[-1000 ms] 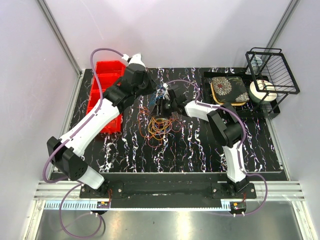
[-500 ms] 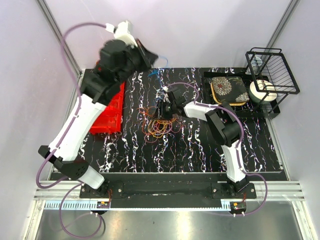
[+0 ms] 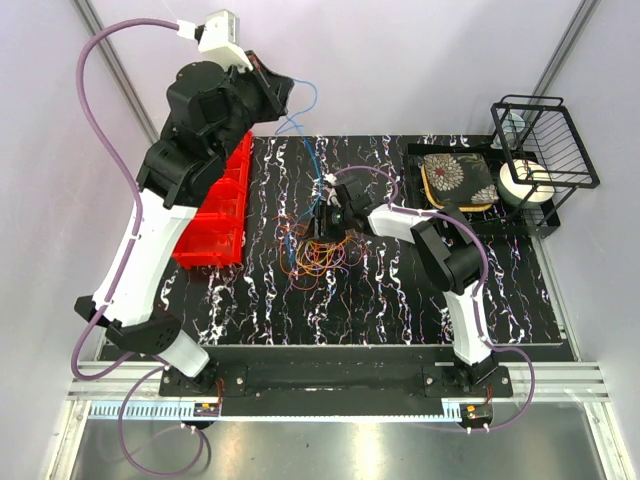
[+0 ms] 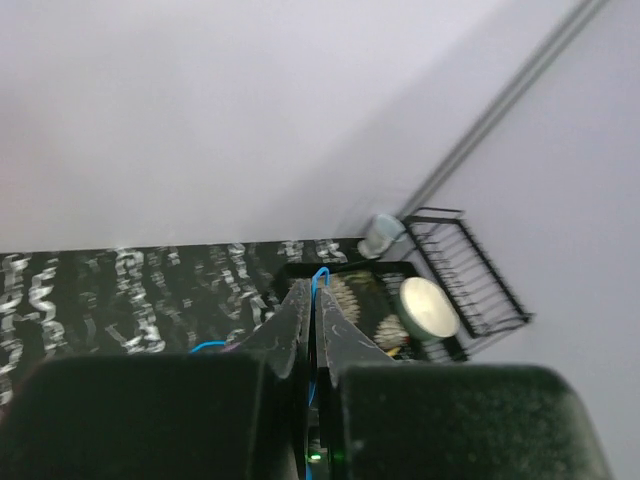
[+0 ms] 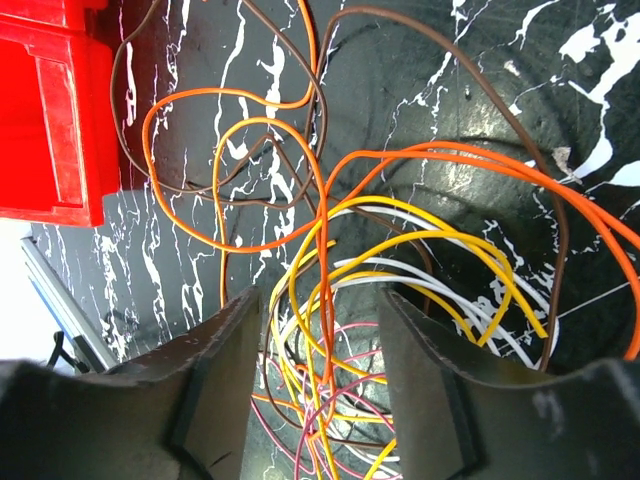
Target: Untangle the cables
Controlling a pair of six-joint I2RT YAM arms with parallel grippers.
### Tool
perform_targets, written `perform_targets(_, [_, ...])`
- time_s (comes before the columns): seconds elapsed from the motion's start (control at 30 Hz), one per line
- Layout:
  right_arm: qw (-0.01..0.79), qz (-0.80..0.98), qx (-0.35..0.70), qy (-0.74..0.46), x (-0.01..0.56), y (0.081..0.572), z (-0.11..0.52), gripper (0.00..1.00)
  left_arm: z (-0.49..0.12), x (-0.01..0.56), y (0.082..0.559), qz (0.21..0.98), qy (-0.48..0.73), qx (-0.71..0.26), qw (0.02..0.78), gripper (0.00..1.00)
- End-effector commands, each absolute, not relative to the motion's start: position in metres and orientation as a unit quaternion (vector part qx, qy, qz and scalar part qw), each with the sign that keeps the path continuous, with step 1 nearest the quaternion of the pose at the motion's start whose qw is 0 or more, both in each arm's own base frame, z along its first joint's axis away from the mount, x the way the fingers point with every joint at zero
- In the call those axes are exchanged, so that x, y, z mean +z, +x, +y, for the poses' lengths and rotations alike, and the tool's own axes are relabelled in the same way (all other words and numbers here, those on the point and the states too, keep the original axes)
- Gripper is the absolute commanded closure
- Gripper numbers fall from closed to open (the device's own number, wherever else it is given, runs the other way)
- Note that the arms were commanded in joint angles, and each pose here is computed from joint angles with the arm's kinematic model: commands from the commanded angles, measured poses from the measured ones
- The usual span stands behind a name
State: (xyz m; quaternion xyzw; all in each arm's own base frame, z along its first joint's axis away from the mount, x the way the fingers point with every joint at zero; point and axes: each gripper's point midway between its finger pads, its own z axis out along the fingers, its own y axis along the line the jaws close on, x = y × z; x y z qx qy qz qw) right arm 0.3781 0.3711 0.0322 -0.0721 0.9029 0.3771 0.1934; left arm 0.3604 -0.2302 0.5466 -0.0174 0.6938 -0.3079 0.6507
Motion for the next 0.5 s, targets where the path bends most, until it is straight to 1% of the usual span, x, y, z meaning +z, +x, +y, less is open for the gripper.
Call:
perform_targets(0.0, [0.211, 0.896, 0.381, -0.082, 0.056, 0.375, 0.373, 0.36, -0.189, 0.527, 0.37, 0.707, -0.048, -0.222, 0.669, 1.0])
perform_targets(0.07, [0.216, 0.895, 0.381, -0.082, 0.063, 0.376, 0.372, 0.32, -0.164, 0.522, 0.373, 0.705, -0.075, -0.193, 0.678, 1.0])
perform_targets(0.1, [0.216, 0.896, 0.38, -0.08, 0.064, 0.376, 0.37, 0.28, -0.158, 0.502, 0.379, 0.718, -0.083, -0.181, 0.667, 1.0])
perform_targets(0.13, [0.219, 0.895, 0.38, -0.081, 0.067, 0.376, 0.37, 0.27, -0.139, 0.497, 0.387, 0.717, -0.103, -0.167, 0.669, 1.0])
perform_targets(0.3, [0.234, 0.894, 0.373, -0.081, 0.082, 0.378, 0.363, 0.18, -0.088, 0.456, 0.41, 0.733, -0.151, -0.145, 0.647, 1.0])
perform_targets(0.33, [0.235, 0.895, 0.372, -0.078, 0.083, 0.378, 0.36, 0.14, -0.083, 0.453, 0.414, 0.733, -0.155, -0.143, 0.646, 1.0])
perform_targets(0.47, [0.237, 0.894, 0.374, -0.071, 0.088, 0.381, 0.355, 0.11, -0.061, 0.437, 0.428, 0.739, -0.171, -0.132, 0.638, 1.0])
